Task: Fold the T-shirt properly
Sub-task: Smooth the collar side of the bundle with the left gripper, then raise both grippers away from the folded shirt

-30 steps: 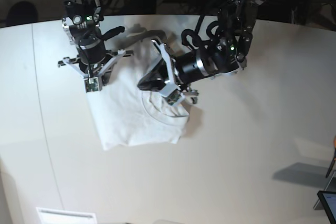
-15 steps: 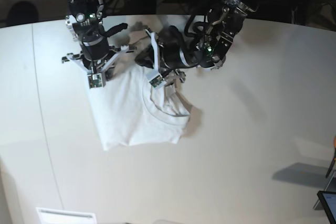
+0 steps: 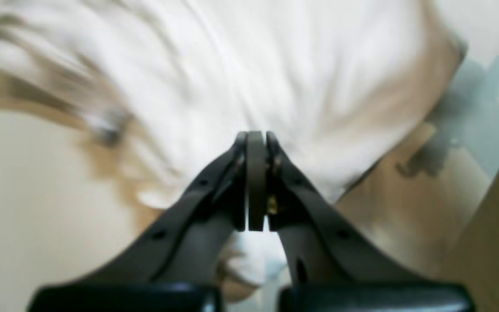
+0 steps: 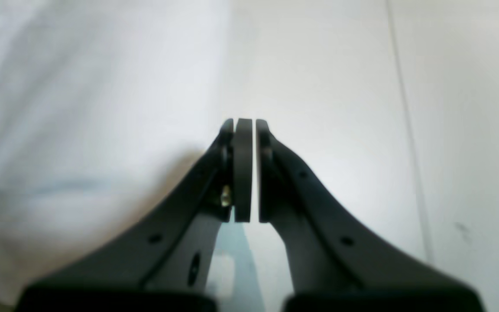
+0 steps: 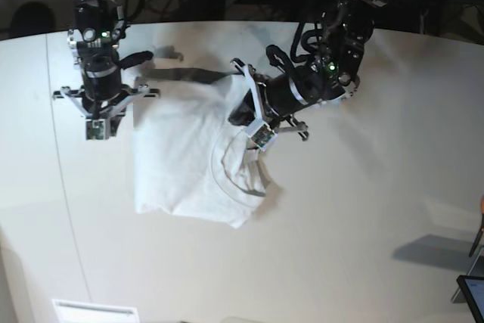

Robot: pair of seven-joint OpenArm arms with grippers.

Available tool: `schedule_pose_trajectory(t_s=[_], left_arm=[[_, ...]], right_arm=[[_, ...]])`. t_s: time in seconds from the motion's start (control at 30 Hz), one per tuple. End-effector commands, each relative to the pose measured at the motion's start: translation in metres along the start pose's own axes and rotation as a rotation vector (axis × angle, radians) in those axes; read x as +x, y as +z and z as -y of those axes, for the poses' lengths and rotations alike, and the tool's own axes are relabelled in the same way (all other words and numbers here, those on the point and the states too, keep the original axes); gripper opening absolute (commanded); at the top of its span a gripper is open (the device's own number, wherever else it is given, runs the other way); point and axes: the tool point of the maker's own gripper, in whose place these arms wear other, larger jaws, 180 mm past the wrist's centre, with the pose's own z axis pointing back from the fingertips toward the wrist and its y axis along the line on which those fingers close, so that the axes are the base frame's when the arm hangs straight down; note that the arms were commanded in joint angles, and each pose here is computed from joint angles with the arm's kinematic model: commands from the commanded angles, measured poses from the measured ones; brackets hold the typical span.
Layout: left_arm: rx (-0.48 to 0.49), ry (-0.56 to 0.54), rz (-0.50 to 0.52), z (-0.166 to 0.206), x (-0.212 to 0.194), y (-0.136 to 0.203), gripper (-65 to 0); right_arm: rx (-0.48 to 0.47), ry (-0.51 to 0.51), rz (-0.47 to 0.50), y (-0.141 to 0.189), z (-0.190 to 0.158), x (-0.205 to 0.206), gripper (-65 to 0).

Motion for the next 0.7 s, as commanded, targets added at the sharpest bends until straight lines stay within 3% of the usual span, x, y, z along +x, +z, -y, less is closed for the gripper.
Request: schedule_pose_trajectory(t_s=[0.0,0.13,0.4,0.67], left_arm=[[-0.026,0.003,0.034,0.012,0.005,0.006,-65.0],[-0.058,0.028,0.016,0.035,-0.01,0.016,-65.0],[-0.104,0.102,-0.061,0.066,-0.05,0.024,-65.0],[-0.101,0.108,-0.017,0.065,-0.038,0.022,-65.0]], right_arm=[[-0.028,0.011,0.052,0.0,0.011,0.014,-63.4],[-0.076,0.026,0.05,0.0,0.033,0.014,-63.4],[-0.086,0.047,0.019,-0.005,0.039,0.003,-63.3],[-0.08,0.042,0.015,-0.006,0.036,0.001,-63.3]])
